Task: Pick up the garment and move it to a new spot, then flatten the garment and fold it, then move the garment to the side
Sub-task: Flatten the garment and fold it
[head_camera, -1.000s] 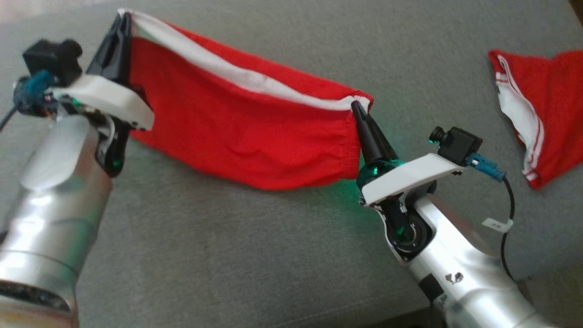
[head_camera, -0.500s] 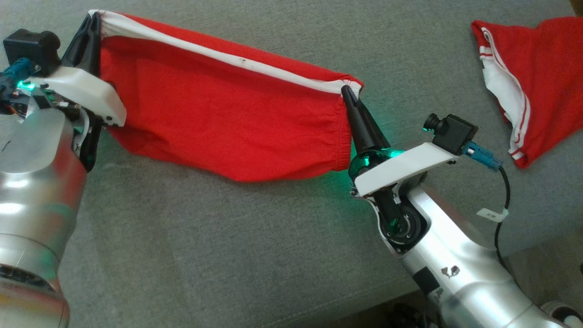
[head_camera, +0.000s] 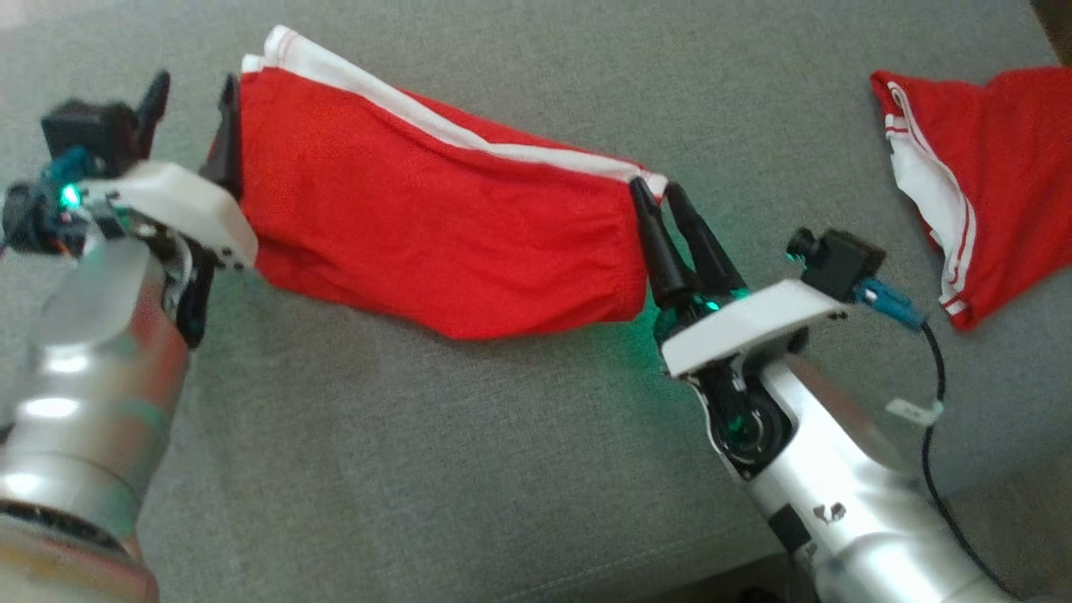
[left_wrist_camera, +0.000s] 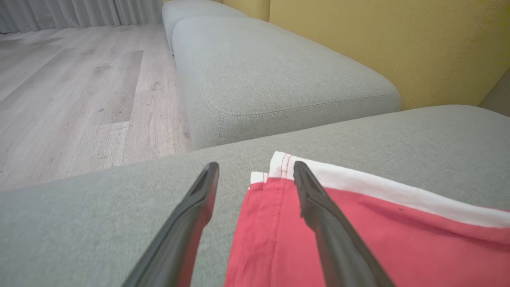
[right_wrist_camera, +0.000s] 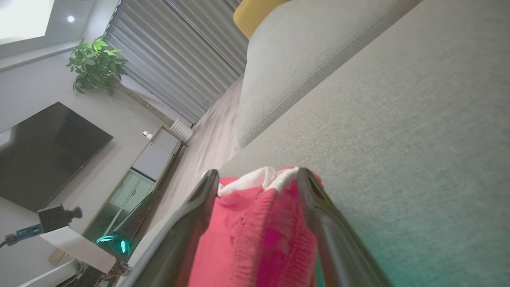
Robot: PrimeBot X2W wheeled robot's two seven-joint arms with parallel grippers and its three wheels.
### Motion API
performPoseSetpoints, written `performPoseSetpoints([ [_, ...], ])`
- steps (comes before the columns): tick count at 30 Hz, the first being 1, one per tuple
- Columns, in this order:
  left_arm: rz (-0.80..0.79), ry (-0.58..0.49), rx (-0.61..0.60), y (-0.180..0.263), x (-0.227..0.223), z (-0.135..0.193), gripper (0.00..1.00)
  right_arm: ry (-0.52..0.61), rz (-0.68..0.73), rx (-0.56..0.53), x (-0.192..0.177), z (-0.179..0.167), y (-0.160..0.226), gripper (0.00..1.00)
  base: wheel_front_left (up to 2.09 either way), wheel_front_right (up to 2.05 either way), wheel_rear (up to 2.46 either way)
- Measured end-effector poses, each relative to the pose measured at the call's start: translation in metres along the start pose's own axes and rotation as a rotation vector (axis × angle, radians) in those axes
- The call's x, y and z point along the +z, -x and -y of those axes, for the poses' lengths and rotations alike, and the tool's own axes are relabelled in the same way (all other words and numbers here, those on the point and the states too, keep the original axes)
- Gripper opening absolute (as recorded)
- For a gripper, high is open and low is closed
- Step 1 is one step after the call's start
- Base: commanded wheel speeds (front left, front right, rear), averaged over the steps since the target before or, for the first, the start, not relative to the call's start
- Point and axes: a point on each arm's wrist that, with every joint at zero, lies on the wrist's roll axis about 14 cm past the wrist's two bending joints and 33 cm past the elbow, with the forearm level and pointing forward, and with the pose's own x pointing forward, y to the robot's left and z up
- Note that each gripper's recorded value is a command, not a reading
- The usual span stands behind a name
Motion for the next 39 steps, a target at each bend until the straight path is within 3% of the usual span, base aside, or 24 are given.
performPoseSetpoints([
  [4,-0.001,0.041,0.019,0.016,-0.008,0.002,1.00,0.046,0.006,-0.055,-0.002,0.017,0.017,1.00,0.00,0.00,0.00],
  [10,0.006,0.113,0.055,0.031,-0.021,0.008,1.00,0.210,0.063,-0.132,0.019,0.044,0.037,1.00,0.00,0.00,0.00],
  [18,-0.005,0.182,0.076,0.028,-0.035,0.017,1.00,0.296,0.106,-0.206,0.033,0.067,0.055,1.00,0.00,0.00,0.00],
  [23,-0.062,0.169,0.119,0.025,-0.056,0.009,1.00,0.368,0.123,-0.232,0.043,0.075,0.057,1.00,0.00,0.00,0.00],
  [29,-0.114,0.136,0.184,0.025,-0.073,-0.006,1.00,0.381,0.130,-0.255,0.047,0.082,0.060,1.00,0.00,0.00,0.00],
  [34,-0.160,0.139,0.161,0.026,-0.080,-0.003,1.00,0.377,0.129,-0.253,0.047,0.081,0.059,1.00,0.00,0.00,0.00],
  [35,-0.173,0.147,0.145,0.026,-0.081,0.001,0.89,0.374,0.129,-0.250,0.046,0.081,0.058,1.00,0.00,0.00,0.00],
  [36,-0.177,0.160,0.139,0.026,-0.081,0.002,0.34,0.372,0.128,-0.247,0.045,0.080,0.058,1.00,0.00,0.00,0.00],
  [37,-0.178,0.172,0.134,0.027,-0.081,0.004,0.00,0.371,0.127,-0.244,0.045,0.079,0.057,1.00,0.00,0.00,0.00],
  [39,-0.178,0.191,0.119,0.029,-0.081,0.010,0.00,0.376,0.128,-0.235,0.045,0.076,0.055,1.00,0.00,0.00,0.00],
])
